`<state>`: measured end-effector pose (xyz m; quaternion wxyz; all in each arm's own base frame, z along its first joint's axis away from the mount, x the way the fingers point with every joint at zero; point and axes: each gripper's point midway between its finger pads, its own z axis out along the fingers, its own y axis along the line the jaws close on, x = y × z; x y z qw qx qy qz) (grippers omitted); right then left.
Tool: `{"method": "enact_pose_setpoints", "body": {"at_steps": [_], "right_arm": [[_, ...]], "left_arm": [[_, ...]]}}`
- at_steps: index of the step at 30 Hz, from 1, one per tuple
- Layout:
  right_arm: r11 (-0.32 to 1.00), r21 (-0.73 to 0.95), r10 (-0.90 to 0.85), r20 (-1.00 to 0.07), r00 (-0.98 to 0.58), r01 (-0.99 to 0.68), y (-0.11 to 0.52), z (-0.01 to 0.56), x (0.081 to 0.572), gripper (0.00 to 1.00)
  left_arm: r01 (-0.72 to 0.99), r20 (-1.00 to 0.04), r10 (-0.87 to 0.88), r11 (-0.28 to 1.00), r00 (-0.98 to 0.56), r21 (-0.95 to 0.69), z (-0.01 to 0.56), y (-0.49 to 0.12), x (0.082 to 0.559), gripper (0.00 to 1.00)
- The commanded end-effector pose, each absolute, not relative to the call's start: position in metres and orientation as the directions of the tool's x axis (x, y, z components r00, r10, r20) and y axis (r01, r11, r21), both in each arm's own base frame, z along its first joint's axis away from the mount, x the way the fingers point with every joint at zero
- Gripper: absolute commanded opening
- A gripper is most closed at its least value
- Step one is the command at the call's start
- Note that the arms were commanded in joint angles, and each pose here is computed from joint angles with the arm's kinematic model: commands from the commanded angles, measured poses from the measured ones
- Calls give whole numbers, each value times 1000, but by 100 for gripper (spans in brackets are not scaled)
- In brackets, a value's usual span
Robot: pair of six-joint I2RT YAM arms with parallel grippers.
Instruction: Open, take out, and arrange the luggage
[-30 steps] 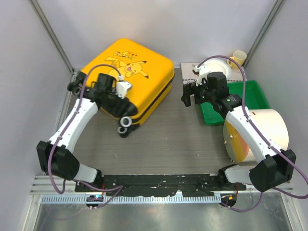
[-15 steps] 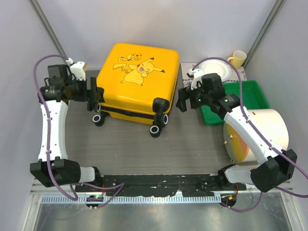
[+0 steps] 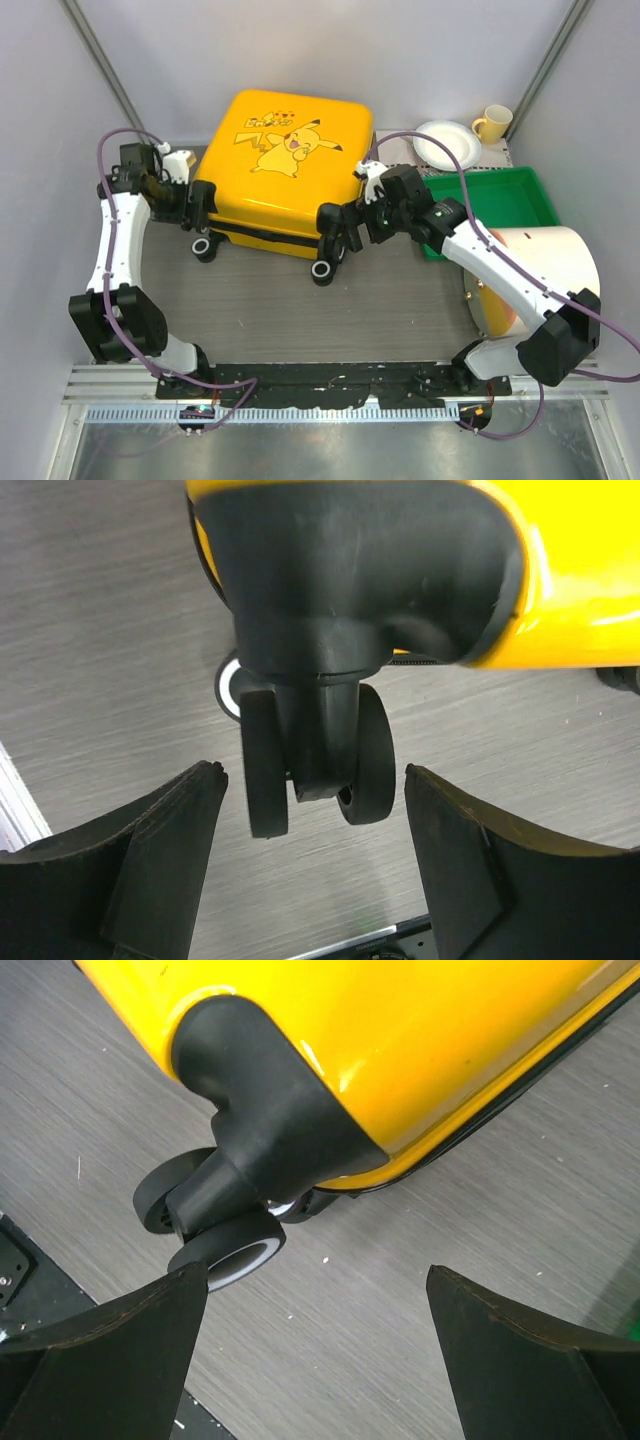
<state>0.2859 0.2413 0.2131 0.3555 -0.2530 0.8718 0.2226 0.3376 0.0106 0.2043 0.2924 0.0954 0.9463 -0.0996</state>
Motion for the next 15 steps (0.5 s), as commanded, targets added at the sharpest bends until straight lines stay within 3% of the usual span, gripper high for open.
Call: {"method": "enact_pose_setpoints", "body": {"at_steps": [1, 7, 9, 15], "right_arm": [[777, 257, -229, -735, -638, -575, 253, 221, 287, 98], [774, 345, -155, -710, -687, -531, 265, 225, 287, 98], [756, 377, -147, -700, -699, -536, 270, 227, 284, 98], [732, 405, -151, -687, -710, -547, 286, 230, 272, 98]], "left_arm": [[264, -575, 157, 958, -803, -108, 192, 14, 340, 77], [264, -577, 160, 959, -801, -101, 179, 17, 351, 72], [265, -577, 160, 959, -801, -101, 177, 16, 352, 66], [277, -574, 158, 953, -804, -125, 173, 9, 348, 32]]}}
